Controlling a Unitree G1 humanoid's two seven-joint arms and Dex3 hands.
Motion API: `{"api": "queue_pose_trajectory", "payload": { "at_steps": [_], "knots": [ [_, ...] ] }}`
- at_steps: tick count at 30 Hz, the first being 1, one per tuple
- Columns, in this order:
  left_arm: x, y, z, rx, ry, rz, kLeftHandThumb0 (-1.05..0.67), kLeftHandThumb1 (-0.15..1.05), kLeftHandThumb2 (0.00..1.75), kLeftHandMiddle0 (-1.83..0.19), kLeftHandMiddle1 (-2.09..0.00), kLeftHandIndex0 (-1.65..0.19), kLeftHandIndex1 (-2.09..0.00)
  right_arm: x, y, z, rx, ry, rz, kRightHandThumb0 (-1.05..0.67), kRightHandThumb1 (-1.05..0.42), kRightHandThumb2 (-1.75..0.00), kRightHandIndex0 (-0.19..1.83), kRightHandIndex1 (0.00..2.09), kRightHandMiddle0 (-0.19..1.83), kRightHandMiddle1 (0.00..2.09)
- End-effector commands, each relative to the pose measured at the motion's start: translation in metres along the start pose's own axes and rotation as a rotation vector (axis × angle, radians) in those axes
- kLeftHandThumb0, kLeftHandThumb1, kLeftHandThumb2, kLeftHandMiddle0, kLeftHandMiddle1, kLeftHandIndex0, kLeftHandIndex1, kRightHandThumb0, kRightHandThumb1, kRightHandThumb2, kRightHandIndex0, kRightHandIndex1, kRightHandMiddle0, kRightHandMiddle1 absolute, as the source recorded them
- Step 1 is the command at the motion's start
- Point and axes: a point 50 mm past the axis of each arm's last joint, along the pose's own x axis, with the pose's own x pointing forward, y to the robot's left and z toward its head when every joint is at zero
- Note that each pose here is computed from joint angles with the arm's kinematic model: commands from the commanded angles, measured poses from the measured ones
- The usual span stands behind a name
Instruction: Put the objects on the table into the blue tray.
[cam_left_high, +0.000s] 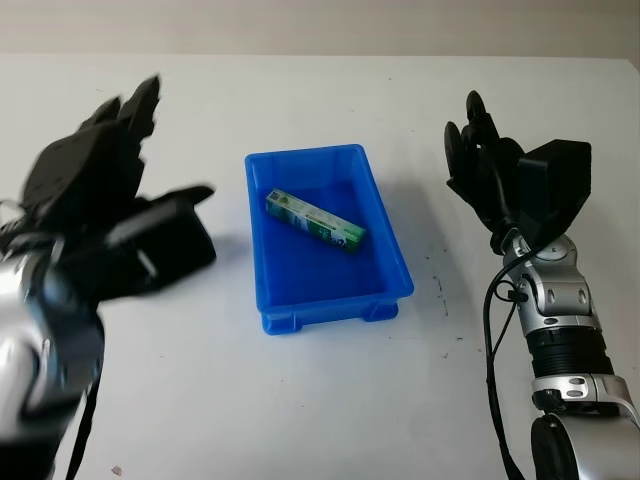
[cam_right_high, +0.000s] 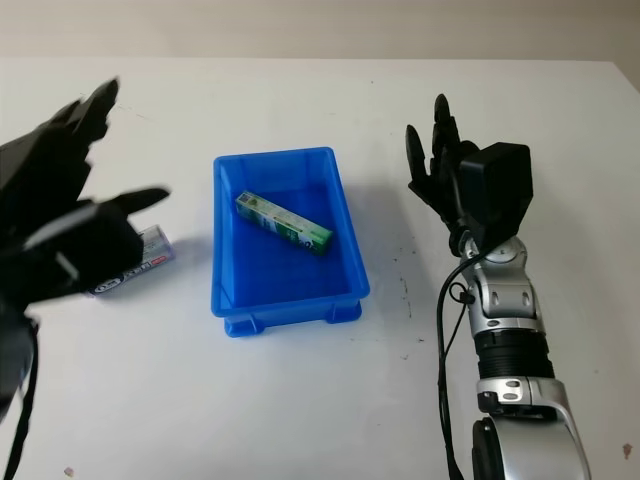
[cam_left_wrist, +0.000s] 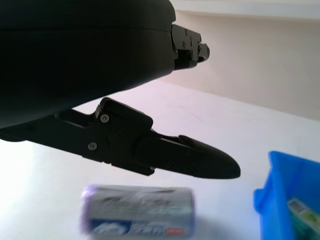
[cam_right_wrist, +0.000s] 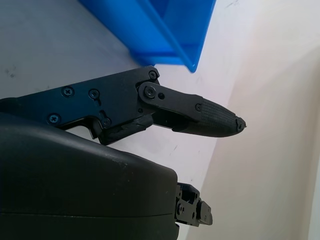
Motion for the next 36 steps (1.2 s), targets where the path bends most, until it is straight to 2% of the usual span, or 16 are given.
{"api": "queue_pose_trajectory", "payload": {
  "at_steps": [1, 4, 7, 12, 17, 24, 28, 33, 36],
  "knots": [
    [-0.014, 0.003, 0.000, -0.004, 0.008, 0.017, -0.77, 1.01, 0.06, -0.22, -0.10, -0.12, -0.12, 0.000, 0.001, 0.000, 0.011, 0.004, -0.005, -0.65, -1.05, -0.66, -0.19, 0.00, -0.19, 0.00],
    [-0.031, -0.002, -0.005, -0.010, 0.044, 0.003, -0.75, 1.00, 0.05, -0.26, -0.09, -0.14, -0.11, 0.000, 0.002, -0.001, 0.016, -0.006, 0.006, -0.63, -1.05, -0.65, -0.19, 0.00, -0.19, 0.00],
    [-0.039, -0.012, -0.009, 0.001, 0.092, -0.007, -0.78, 0.99, 0.05, -0.27, -0.08, -0.15, -0.10, 0.001, 0.002, -0.003, 0.017, -0.004, 0.019, -0.65, -1.05, -0.65, -0.19, 0.00, -0.19, 0.00],
    [-0.043, -0.030, -0.011, -0.013, 0.183, -0.064, -0.77, 0.99, 0.05, -0.21, -0.05, -0.10, -0.07, 0.002, 0.001, -0.004, 0.023, 0.001, 0.032, -0.65, -1.05, -0.65, -0.19, 0.00, -0.19, 0.00],
    [-0.042, -0.047, -0.009, -0.016, 0.171, -0.128, -0.78, 1.02, 0.06, -0.19, -0.04, -0.07, -0.05, 0.003, 0.000, -0.005, 0.021, 0.003, 0.032, -0.65, -1.05, -0.65, -0.19, 0.00, -0.19, 0.00],
    [-0.021, -0.076, -0.012, 0.057, 0.129, -0.122, -0.71, 1.01, 0.05, -0.12, -0.04, -0.05, -0.04, 0.001, -0.001, -0.004, 0.028, -0.003, 0.039, -0.63, -1.05, -0.65, -0.19, 0.00, -0.19, 0.00],
    [-0.001, -0.098, -0.018, 0.175, 0.040, -0.067, -0.65, 1.01, 0.06, -0.10, -0.04, -0.06, -0.05, 0.000, -0.003, -0.006, 0.035, 0.006, 0.032, -0.63, -1.05, -0.65, -0.19, 0.00, -0.19, 0.00],
    [0.019, -0.118, -0.028, 0.288, -0.009, -0.026, -0.59, 1.02, 0.06, -0.13, -0.06, -0.08, -0.06, -0.002, -0.004, -0.008, 0.070, 0.006, 0.042, -0.62, -1.05, -0.64, -0.19, 0.00, -0.19, 0.00],
    [0.030, -0.122, -0.033, 0.374, -0.032, 0.000, -0.51, 1.04, 0.06, -0.20, -0.08, -0.14, -0.09, -0.003, -0.005, -0.008, 0.070, 0.000, 0.045, -0.63, -1.05, -0.63, -0.19, 0.00, -0.19, 0.00]
  ]
}}
